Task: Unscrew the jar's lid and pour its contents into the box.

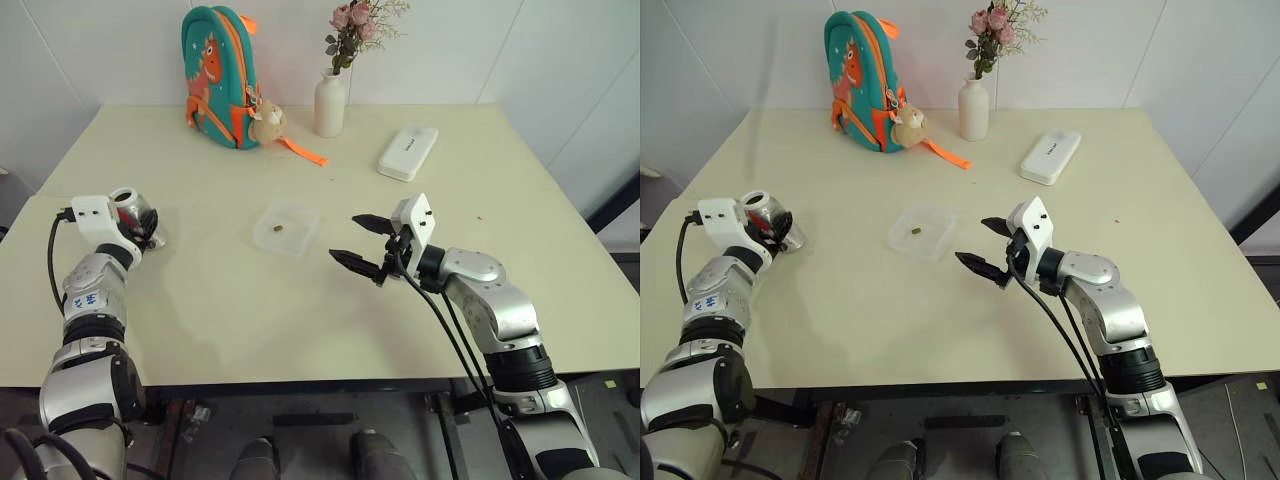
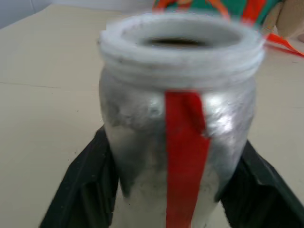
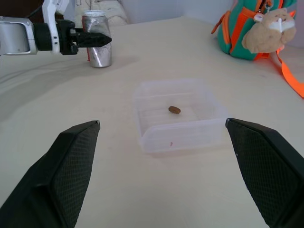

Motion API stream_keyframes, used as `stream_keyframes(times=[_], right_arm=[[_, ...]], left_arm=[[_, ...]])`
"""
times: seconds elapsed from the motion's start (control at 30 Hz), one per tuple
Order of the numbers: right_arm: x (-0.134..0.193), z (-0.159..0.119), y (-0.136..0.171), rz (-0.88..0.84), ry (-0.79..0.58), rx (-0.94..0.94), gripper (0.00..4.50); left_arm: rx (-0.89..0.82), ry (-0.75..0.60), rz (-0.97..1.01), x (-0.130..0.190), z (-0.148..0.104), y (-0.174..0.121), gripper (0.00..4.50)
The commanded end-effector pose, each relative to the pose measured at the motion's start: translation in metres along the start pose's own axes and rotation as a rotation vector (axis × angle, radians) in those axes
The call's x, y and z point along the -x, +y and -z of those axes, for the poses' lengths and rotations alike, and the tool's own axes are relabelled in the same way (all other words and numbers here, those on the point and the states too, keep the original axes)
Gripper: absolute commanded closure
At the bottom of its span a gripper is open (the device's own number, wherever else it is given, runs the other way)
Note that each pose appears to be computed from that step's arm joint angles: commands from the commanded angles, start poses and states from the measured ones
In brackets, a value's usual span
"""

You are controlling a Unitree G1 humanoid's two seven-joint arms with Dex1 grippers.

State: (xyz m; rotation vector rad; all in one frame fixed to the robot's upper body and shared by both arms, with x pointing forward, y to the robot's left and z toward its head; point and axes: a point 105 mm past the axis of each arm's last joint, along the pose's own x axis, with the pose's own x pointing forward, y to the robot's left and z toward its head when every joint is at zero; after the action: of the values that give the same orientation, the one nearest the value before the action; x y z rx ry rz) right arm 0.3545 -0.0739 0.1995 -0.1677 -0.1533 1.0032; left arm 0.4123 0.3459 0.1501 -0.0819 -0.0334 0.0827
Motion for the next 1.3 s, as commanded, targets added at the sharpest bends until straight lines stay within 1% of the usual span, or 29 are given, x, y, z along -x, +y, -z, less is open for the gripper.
stream_keyframes(times=[0.03, 0.1, 0.27, 0.33, 0.4, 0.5, 0.57, 0.63, 0.73, 0.77, 0.8, 0.87, 0.93, 1.0, 1.1, 1.17, 1.3], right_arm=[[-0.001, -0.017, -0.002, 0.007, -0.065, 0.052, 0.00], [-0.001, -0.020, -0.001, 0.002, -0.084, 0.062, 0.00], [0.000, -0.024, 0.002, -0.014, -0.119, 0.079, 0.00], [0.001, -0.026, 0.002, -0.016, -0.125, 0.082, 0.00], [0.002, -0.029, 0.002, -0.024, -0.132, 0.082, 0.00], [0.007, -0.029, 0.001, -0.048, -0.113, 0.100, 0.00], [0.010, -0.030, -0.001, -0.057, -0.103, 0.111, 0.00], [0.015, -0.031, -0.002, -0.075, -0.091, 0.118, 0.00], [0.023, -0.033, -0.001, -0.131, -0.075, 0.161, 0.00], [0.027, -0.034, 0.000, -0.152, -0.075, 0.181, 0.00], [0.029, -0.035, -0.001, -0.164, -0.076, 0.193, 0.00], [0.033, -0.035, -0.002, -0.194, -0.069, 0.219, 0.00], [0.037, -0.033, -0.003, -0.227, -0.054, 0.227, 0.00], [0.041, -0.031, -0.002, -0.263, -0.027, 0.209, 0.00], [0.049, -0.027, -0.002, -0.292, 0.019, 0.201, 0.00], [0.054, -0.026, -0.002, -0.290, 0.032, 0.197, 0.00], [0.063, -0.018, -0.005, -0.240, 0.053, 0.199, 0.00]], left_arm=[[0.035, -0.030, -0.025, 0.005, -0.007, 0.012, 0.65], [0.041, -0.046, -0.033, 0.008, -0.012, 0.016, 0.04], [-0.062, -0.028, -0.012, 0.022, -0.014, 0.017, 0.02], [-0.092, -0.039, 0.025, 0.030, -0.017, 0.012, 0.02], [-0.143, -0.014, 0.056, 0.045, -0.017, 0.008, 0.02], [-0.226, 0.007, 0.021, 0.075, -0.023, 0.021, 0.02], [-0.305, 0.027, 0.030, 0.090, -0.027, 0.023, 0.02], [-0.395, 0.010, 0.141, 0.104, -0.040, 0.012, 0.02], [-0.544, -0.046, 0.391, 0.122, -0.061, -0.019, 0.02], [-0.577, -0.049, 0.470, 0.127, -0.064, -0.029, 0.02], [-0.595, -0.048, 0.520, 0.129, -0.066, -0.036, 0.02], [-0.586, -0.031, 0.696, 0.137, -0.067, -0.056, 0.02], [-0.628, -0.020, 0.822, 0.142, -0.065, -0.072, 0.02], [-0.652, -0.035, 0.900, 0.143, -0.067, -0.084, 0.02], [-0.665, -0.080, 0.946, 0.135, -0.073, -0.096, 0.02], [-0.670, -0.092, 0.963, 0.132, -0.074, -0.100, 0.02], [-0.638, -0.079, 0.976, 0.128, -0.067, -0.103, 0.02]])
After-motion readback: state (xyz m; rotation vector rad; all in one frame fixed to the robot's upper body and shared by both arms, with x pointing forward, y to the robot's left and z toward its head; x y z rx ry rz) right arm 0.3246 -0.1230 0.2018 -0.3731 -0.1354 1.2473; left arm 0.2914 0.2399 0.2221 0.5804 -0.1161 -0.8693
